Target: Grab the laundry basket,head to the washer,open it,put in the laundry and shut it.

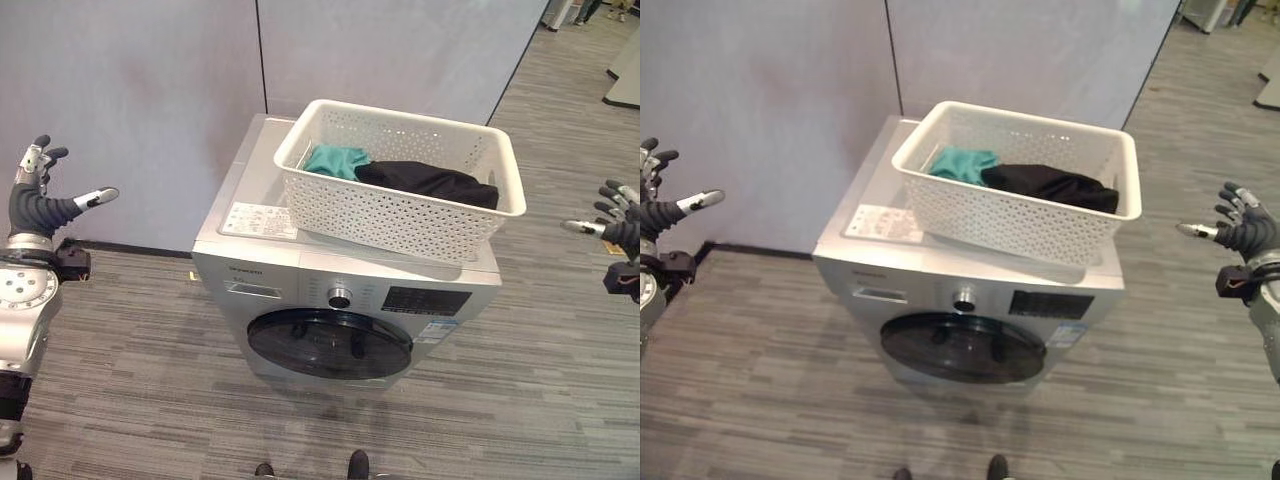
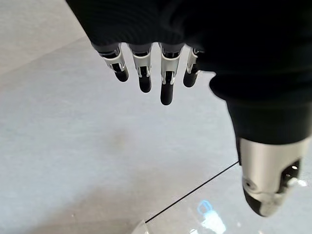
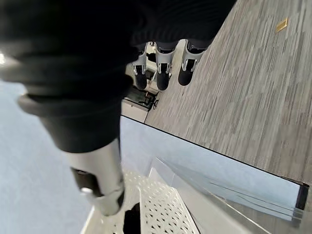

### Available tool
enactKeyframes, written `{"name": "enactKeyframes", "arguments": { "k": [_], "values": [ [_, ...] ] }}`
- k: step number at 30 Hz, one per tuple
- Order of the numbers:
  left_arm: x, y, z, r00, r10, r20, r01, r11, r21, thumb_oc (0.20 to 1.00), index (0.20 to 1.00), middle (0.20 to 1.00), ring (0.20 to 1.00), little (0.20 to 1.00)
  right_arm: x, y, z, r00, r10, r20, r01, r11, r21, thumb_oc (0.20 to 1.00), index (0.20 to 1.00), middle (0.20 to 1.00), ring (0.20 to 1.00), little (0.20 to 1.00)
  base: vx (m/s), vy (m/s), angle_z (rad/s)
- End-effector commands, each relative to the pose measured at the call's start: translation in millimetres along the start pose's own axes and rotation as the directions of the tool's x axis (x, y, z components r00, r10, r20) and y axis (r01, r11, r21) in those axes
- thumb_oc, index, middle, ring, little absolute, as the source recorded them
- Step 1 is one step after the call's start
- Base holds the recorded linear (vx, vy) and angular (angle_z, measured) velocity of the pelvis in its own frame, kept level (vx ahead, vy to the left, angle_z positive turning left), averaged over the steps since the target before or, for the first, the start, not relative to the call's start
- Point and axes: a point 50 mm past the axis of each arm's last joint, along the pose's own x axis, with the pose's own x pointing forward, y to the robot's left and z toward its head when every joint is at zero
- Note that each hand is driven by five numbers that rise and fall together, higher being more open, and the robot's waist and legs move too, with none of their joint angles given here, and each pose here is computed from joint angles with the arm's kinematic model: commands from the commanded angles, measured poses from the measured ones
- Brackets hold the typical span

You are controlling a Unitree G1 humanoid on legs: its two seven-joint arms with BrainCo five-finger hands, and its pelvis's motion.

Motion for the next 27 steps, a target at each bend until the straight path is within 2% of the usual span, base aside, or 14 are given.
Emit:
{"name": "enactKeyframes", "arguments": {
  "k": [1,5,8,11,12,14,16,17,19,20,21,22,25,27],
  "values": [
    [-6.6,13.7,11.5,0.998,0.012,0.068,-0.013,1.000,0.017,1.000,1.000,1.000,1.000,1.000,-11.2,-20.9,21.2,0.989,-0.067,0.132,0.066,0.998,0.017,1.000,1.000,1.000,1.000,1.000,0.04,0.000,0.05],
    [-47.1,9.9,-32.6,0.995,-0.002,-0.097,0.001,1.000,-0.011,1.000,1.000,1.000,1.000,1.000,-40.5,-36.6,-19.3,0.984,-0.176,0.039,0.176,0.984,0.016,1.000,1.000,1.000,1.000,1.000,0.03,-0.002,0.03],
    [-81.0,8.9,-69.3,0.967,0.051,-0.249,-0.068,0.996,-0.058,1.000,1.000,1.000,1.000,1.000,-68.2,-44.0,-48.6,0.961,-0.277,-0.030,0.276,0.961,-0.011,1.000,1.000,1.000,1.000,1.000,0.01,-0.005,0.03],
    [-131.9,5.9,-115.3,0.882,0.118,-0.456,-0.157,0.986,-0.048,1.000,1.000,1.000,1.000,1.000,-101.1,-19.0,-68.7,0.951,-0.307,-0.025,0.307,0.952,0.009,1.000,1.000,1.000,1.000,1.000,0.00,-0.014,-0.01],
    [-167.0,-3.6,-146.6,0.790,0.120,-0.601,-0.164,0.986,-0.019,1.000,1.000,1.000,1.000,1.000,-122.4,9.9,-87.4,0.972,-0.221,-0.079,0.226,0.972,0.060,1.000,1.000,1.000,1.000,1.000,-0.01,-0.036,-0.03],
    [-166.7,-3.6,-146.6,0.791,0.119,-0.600,-0.162,0.987,-0.018,1.000,1.000,1.000,1.000,1.000,-123.1,9.9,-87.5,0.972,-0.222,-0.080,0.227,0.972,0.061,1.000,1.000,1.000,1.000,1.000,-0.03,-0.033,-0.11],
    [-208.4,-64.7,-186.7,0.630,-0.095,-0.770,0.011,0.994,-0.113,1.000,1.000,1.000,1.000,1.000,-136.7,83.5,-126.3,0.969,0.105,-0.226,-0.051,0.971,0.232,1.000,1.000,1.000,1.000,1.000,-0.09,-0.091,-0.09],
    [-207.9,-64.8,-186.7,0.631,-0.095,-0.770,0.011,0.993,-0.114,1.000,1.000,1.000,1.000,1.000,-136.3,83.6,-126.3,0.969,0.104,-0.224,-0.051,0.971,0.232,1.000,1.000,1.000,1.000,1.000,-0.11,-0.096,-0.19],
    [-233.6,-106.4,-206.5,0.485,-0.205,-0.850,0.128,0.978,-0.163,1.000,1.000,1.000,1.000,1.000,-135.4,131.0,-142.2,0.907,0.309,-0.286,-0.252,0.943,0.218,1.000,1.000,1.000,1.000,1.000,-0.07,-0.066,-0.29],
    [-233.2,-106.4,-206.5,0.485,-0.205,-0.850,0.127,0.978,-0.163,1.000,1.000,1.000,1.000,1.000,-135.1,131.1,-142.1,0.907,0.309,-0.286,-0.252,0.943,0.219,1.000,1.000,1.000,1.000,1.000,-0.03,-0.084,-0.14],
    [-252.1,-134.5,-214.4,0.375,-0.238,-0.896,0.159,0.969,-0.191,1.000,1.000,1.000,1.000,1.000,-135.5,165.4,-154.4,0.855,0.404,-0.325,-0.339,0.910,0.238,1.000,1.000,1.000,1.000,1.000,-0.02,-0.058,-0.02],
    [-251.8,-134.5,-214.4,0.376,-0.238,-0.896,0.158,0.969,-0.191,1.000,1.000,1.000,1.000,1.000,-135.3,165.6,-154.3,0.855,0.404,-0.324,-0.339,0.910,0.238,1.000,1.000,1.000,1.000,1.000,-0.03,-0.096,-0.01],
    [-268.2,-167.7,-214.4,0.263,-0.270,-0.926,0.160,0.959,-0.234,1.000,1.000,1.000,1.000,1.000,-141.0,202.8,-165.1,0.787,0.494,-0.369,-0.447,0.869,0.211,1.000,1.000,1.000,1.000,1.000,-0.03,-0.114,0.03],
    [-276.5,-178.4,-212.5,0.234,-0.280,-0.931,0.215,0.949,-0.232,1.000,1.000,1.000,1.000,1.000,-143.1,216.7,-168.2,0.758,0.526,-0.386,-0.499,0.849,0.175,1.000,1.000,1.000,1.000,1.000,-0.03,-0.151,0.07]
  ]
}}
